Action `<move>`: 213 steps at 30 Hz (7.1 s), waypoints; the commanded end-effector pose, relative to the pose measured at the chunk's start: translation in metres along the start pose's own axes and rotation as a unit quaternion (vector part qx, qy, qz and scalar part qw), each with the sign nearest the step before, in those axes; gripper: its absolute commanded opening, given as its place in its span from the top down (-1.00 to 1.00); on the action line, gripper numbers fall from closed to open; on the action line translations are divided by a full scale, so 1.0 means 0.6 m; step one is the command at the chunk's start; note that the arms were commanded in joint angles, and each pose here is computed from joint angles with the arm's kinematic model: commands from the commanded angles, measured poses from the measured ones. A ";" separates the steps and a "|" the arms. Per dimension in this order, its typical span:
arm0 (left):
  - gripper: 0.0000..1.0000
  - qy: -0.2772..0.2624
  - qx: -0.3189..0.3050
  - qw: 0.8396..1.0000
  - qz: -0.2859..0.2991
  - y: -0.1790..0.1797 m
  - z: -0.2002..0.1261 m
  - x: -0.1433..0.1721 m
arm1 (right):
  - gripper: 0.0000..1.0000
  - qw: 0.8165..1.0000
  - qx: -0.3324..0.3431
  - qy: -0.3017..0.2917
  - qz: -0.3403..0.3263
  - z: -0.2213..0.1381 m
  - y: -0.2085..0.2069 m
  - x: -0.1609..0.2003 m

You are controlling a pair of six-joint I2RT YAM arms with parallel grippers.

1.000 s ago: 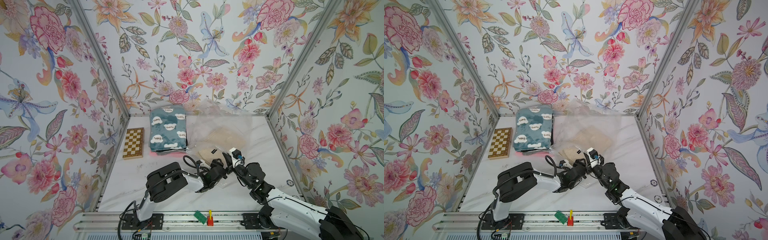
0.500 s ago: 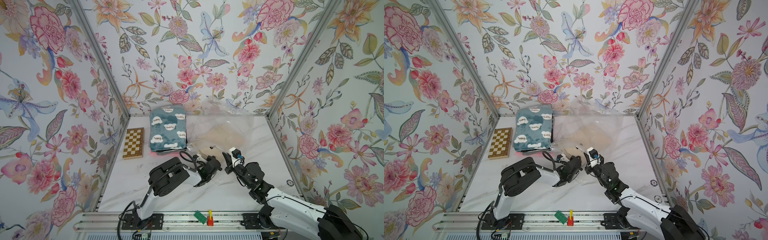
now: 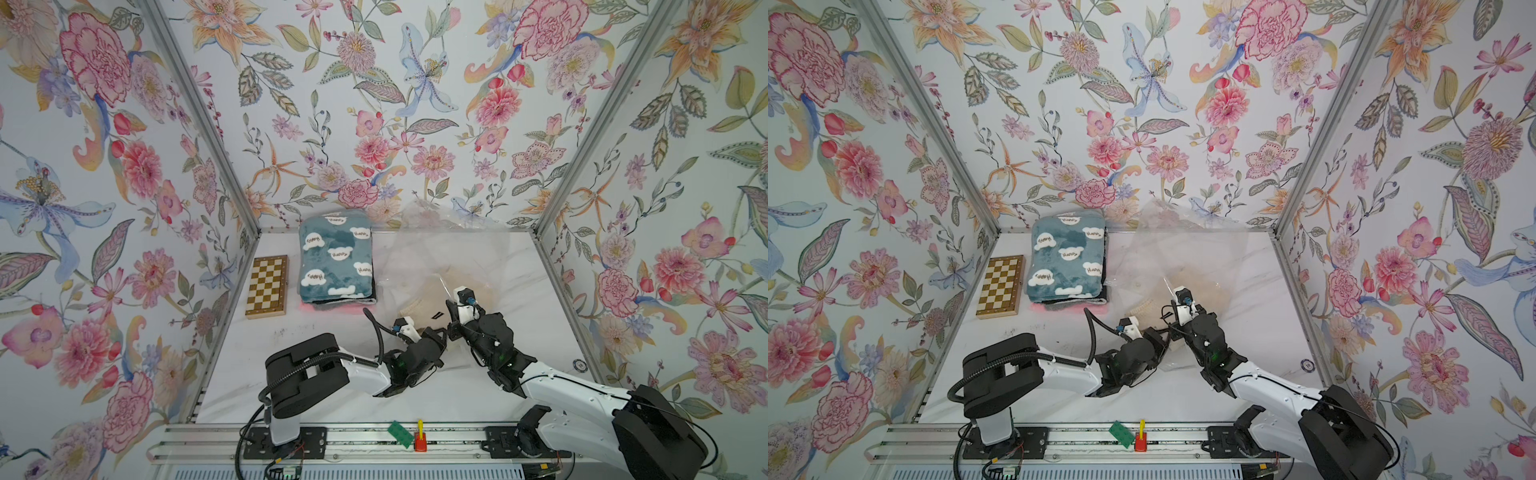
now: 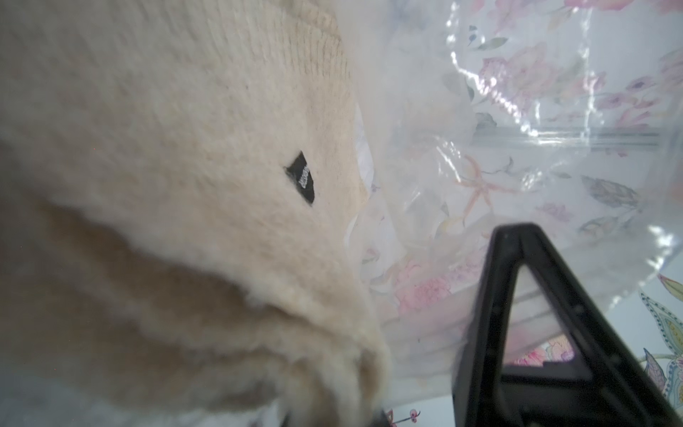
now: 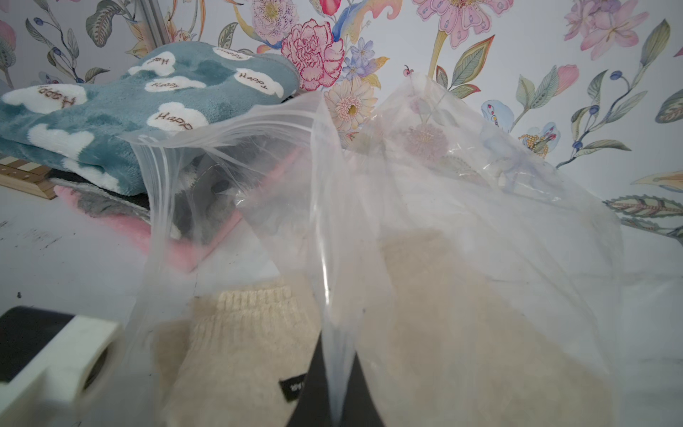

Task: Take the blanket out of the vacuum bag
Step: Take out the blanket from the vacuum bag, then place the blanket at the center of the board.

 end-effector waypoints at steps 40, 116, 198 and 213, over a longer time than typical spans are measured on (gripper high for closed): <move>0.96 -0.053 0.015 0.985 -0.166 0.107 0.016 -0.018 | 1.00 0.999 0.033 -0.008 0.034 0.004 -0.033 -0.020; -0.99 0.076 -0.196 0.962 0.175 0.217 -0.257 -0.130 | 1.00 0.991 0.105 0.044 0.069 0.034 -0.081 0.010; 1.00 -0.180 0.064 0.963 0.189 -0.438 -0.264 -0.457 | 1.00 0.993 0.106 0.019 0.051 0.023 -0.082 0.002; 1.00 -0.244 -0.001 0.943 0.228 -0.417 -0.203 -0.616 | 1.00 0.997 0.066 0.001 0.043 0.014 -0.059 -0.009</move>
Point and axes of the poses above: each gripper's point midway between its finger pads, its own z axis out along the fingers, its own y axis along the line the jaws close on, x = y × z, the point moved 4 cm from there along -z, back along the fingers, and after that the axes turned 14 degrees about z, right-handed, at the moved point
